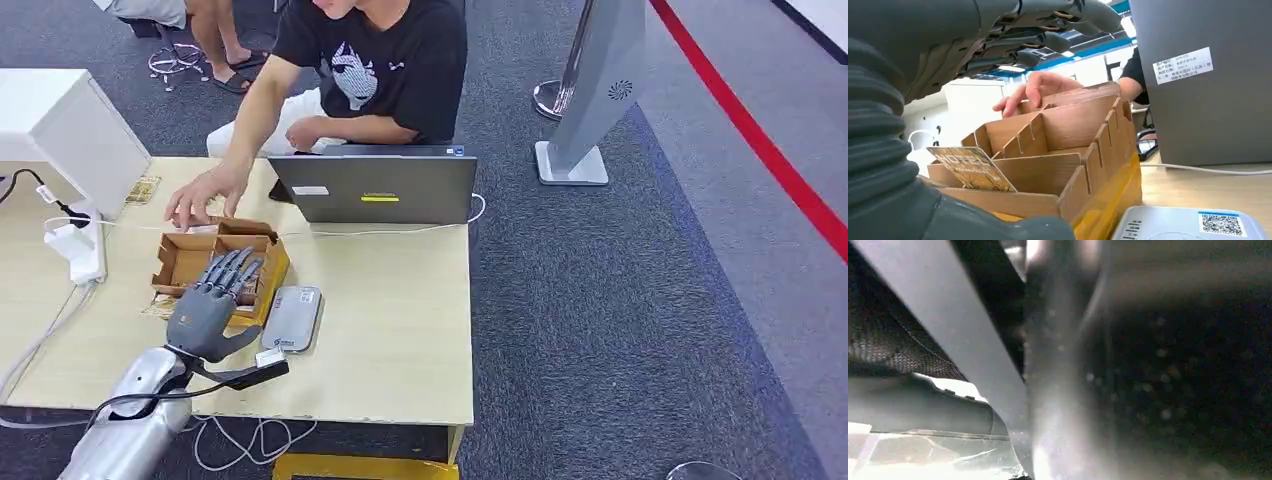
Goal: Pass the card to the sensor for recognition and then transmit it.
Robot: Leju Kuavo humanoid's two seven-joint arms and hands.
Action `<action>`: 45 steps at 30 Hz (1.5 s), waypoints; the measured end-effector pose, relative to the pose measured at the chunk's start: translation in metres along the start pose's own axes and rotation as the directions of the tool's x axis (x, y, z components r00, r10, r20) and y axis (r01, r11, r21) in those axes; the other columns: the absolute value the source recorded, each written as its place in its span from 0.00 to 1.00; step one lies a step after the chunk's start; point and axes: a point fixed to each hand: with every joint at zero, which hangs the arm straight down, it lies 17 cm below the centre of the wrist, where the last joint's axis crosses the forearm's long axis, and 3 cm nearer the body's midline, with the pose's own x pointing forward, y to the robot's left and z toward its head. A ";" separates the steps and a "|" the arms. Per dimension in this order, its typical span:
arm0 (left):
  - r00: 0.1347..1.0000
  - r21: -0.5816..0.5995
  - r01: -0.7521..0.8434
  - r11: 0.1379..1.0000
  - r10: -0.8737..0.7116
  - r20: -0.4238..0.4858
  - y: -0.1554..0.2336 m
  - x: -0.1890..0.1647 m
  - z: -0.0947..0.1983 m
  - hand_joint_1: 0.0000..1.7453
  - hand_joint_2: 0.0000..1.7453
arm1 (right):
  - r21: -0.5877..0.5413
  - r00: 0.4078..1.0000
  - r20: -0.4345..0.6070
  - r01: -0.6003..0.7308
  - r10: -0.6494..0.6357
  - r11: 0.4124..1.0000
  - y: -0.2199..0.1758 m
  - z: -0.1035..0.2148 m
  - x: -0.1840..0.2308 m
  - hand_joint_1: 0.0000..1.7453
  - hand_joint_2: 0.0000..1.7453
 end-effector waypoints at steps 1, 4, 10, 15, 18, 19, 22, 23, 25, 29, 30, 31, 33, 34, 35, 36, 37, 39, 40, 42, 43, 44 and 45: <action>1.000 0.000 0.001 1.000 -0.001 -0.001 0.000 0.000 0.000 0.00 1.00 | 0.000 1.000 0.000 0.000 0.000 1.000 0.000 0.000 0.000 0.00 1.00; 1.000 0.000 0.009 1.000 -0.009 -0.011 0.001 -0.004 0.001 0.00 1.00 | 0.000 1.000 0.000 0.000 0.000 1.000 0.000 0.000 0.000 0.00 1.00; 0.999 0.003 0.029 1.000 -0.029 -0.042 0.007 -0.023 0.006 0.00 1.00 | 0.000 1.000 0.003 0.000 0.000 1.000 0.000 0.000 0.001 0.00 1.00; 0.997 0.007 0.036 0.999 -0.036 -0.065 0.011 -0.035 0.010 0.00 1.00 | 0.000 1.000 0.005 0.001 -0.001 1.000 0.000 0.000 0.001 0.00 1.00; 0.997 0.009 0.037 0.999 -0.037 -0.072 0.012 -0.038 0.011 0.00 1.00 | 0.000 1.000 0.005 0.001 -0.001 1.000 0.000 0.000 0.001 0.00 1.00; 0.997 0.009 0.037 0.999 -0.037 -0.073 0.012 -0.038 0.011 0.00 1.00 | 0.000 1.000 0.005 0.001 -0.001 1.000 0.000 0.000 0.001 0.00 1.00; 0.996 0.009 0.038 0.999 -0.037 -0.075 0.012 -0.039 0.011 0.00 1.00 | 0.000 1.000 0.005 0.001 -0.001 1.000 0.000 0.000 0.001 0.00 1.00; 0.996 0.009 0.039 0.999 -0.038 -0.076 0.012 -0.039 0.011 0.00 1.00 | 0.000 1.000 0.005 0.001 -0.001 1.000 0.000 0.000 0.001 0.00 1.00; 0.996 0.009 0.039 0.999 -0.038 -0.076 0.013 -0.040 0.011 0.00 1.00 | 0.000 1.000 0.005 0.001 -0.001 1.000 0.000 0.000 0.001 0.00 1.00; 0.996 0.008 0.041 0.999 -0.040 -0.083 0.013 -0.042 0.012 0.00 1.00 | 0.000 1.000 0.005 0.001 -0.001 1.000 0.000 0.000 0.001 0.00 1.00; 0.996 0.006 0.043 0.999 -0.042 -0.083 0.012 -0.042 0.012 0.00 1.00 | 0.000 1.000 0.005 0.001 -0.001 1.000 0.000 0.000 0.001 0.00 1.00; 0.996 0.004 0.044 0.999 -0.044 -0.084 0.012 -0.043 0.013 0.00 1.00 | 0.000 1.000 0.005 0.001 -0.001 1.000 0.000 0.000 0.001 0.00 1.00; 0.995 0.001 0.045 0.999 -0.045 -0.085 0.011 -0.044 0.013 0.00 1.00 | 0.000 1.000 0.005 0.001 -0.001 1.000 0.000 0.000 0.001 0.00 1.00; 0.995 -0.001 0.046 0.999 -0.046 -0.085 0.011 -0.044 0.013 0.00 1.00 | 0.000 1.000 0.005 0.001 -0.001 1.000 0.000 0.000 0.001 0.00 1.00; 0.995 -0.003 0.049 0.999 -0.049 -0.083 0.011 -0.044 0.013 0.00 1.00 | 0.000 1.000 0.005 0.001 -0.001 1.000 0.000 0.000 0.001 0.00 1.00; 0.995 -0.004 0.051 0.999 -0.051 -0.081 0.010 -0.043 0.013 0.00 1.00 | 0.000 1.000 0.005 0.001 -0.001 1.000 0.000 0.000 0.001 0.00 1.00; 0.995 -0.005 0.053 0.999 -0.053 -0.081 0.010 -0.044 0.013 0.00 1.00 | 0.000 1.000 0.005 0.001 -0.001 1.000 0.000 0.000 0.001 0.00 1.00; 0.995 -0.009 0.060 0.998 -0.060 -0.085 0.010 -0.045 0.013 0.00 1.00 | 0.000 1.000 0.005 0.001 -0.001 1.000 0.000 0.000 0.001 0.00 1.00; 0.994 -0.013 0.070 0.997 -0.071 -0.087 0.010 -0.047 0.013 0.00 1.00 | 0.000 1.000 0.005 0.001 -0.001 1.000 0.000 0.000 0.000 0.00 1.00; 0.989 -0.017 0.109 0.994 -0.110 -0.097 0.012 -0.053 0.013 0.00 1.00 | 0.000 1.000 0.005 0.001 -0.001 1.000 0.000 0.000 0.000 0.00 1.00; 0.987 -0.022 0.124 0.992 -0.126 -0.100 0.012 -0.055 0.014 0.00 1.00 | 0.000 1.000 0.005 0.001 -0.001 1.000 0.000 0.000 0.000 0.00 1.00; 0.985 -0.024 0.134 0.991 -0.136 -0.103 0.013 -0.058 0.014 0.00 1.00 | 0.000 1.000 0.005 0.001 -0.001 1.000 0.000 0.000 0.000 0.00 1.00; 0.984 -0.026 0.141 0.990 -0.143 -0.107 0.013 -0.060 0.015 0.00 1.00 | 0.000 1.000 0.005 0.001 -0.001 1.000 0.000 0.000 0.000 0.00 1.00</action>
